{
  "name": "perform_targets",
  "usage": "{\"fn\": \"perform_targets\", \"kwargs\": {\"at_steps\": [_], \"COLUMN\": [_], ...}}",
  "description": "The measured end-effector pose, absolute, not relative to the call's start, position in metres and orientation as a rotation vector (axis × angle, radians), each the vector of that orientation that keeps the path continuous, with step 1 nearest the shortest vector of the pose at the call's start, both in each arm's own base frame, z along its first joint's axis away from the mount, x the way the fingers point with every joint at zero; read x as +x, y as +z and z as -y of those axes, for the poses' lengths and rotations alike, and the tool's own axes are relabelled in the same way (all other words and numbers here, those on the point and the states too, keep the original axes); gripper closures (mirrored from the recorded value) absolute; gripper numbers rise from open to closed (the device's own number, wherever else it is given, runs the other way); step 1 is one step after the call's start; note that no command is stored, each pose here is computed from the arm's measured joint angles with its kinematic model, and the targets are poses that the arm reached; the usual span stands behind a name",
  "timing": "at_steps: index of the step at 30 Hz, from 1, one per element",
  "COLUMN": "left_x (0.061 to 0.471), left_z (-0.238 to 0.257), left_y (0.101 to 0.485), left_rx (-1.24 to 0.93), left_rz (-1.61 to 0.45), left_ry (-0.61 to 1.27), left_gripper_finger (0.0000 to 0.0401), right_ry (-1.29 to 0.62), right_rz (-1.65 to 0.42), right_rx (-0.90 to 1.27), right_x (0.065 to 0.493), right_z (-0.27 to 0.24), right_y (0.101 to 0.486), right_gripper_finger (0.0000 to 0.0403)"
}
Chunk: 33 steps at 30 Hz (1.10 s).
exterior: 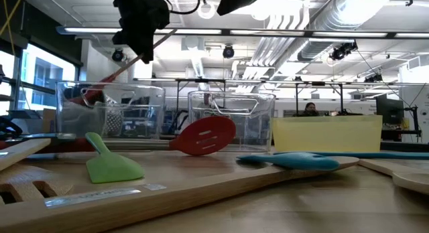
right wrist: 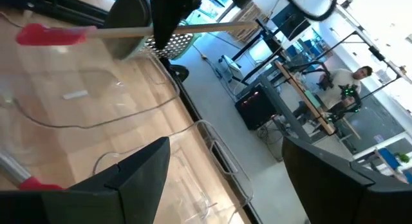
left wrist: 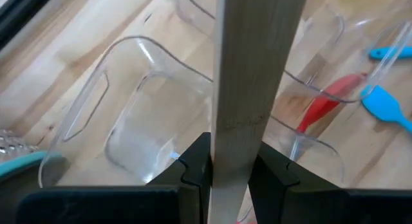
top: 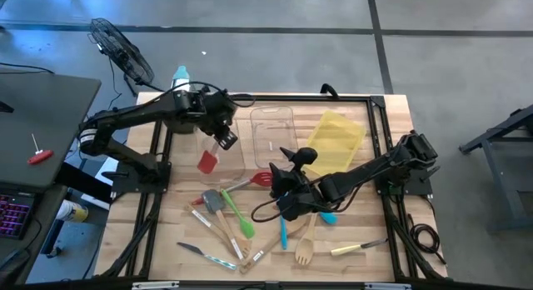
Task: Pick & Place Kitchen Items
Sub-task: Put the orange spatula into the left transparent bin
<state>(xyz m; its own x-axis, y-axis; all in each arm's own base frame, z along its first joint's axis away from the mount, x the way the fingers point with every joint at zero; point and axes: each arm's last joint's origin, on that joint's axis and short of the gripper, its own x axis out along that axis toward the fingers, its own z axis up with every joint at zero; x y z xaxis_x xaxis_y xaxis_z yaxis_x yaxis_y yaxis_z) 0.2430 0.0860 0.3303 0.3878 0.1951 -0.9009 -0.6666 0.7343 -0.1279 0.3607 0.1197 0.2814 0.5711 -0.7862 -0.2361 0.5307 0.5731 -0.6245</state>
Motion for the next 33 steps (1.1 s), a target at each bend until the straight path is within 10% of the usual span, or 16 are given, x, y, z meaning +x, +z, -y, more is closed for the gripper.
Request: {"fn": "perform_targets", "kwargs": {"at_steps": [33], "left_x": [0.233], "left_z": [-0.066], "left_y": [0.366], "left_rx": [-0.457], "left_rz": [-0.86], "left_ry": [0.602], "left_gripper_finger": [0.0335], "right_ry": [-0.817], "right_rz": [-0.559], "right_rx": [-0.51], "right_x": [0.365], "right_z": [-0.107], "right_y": [0.28], "right_gripper_finger": [0.011]}}
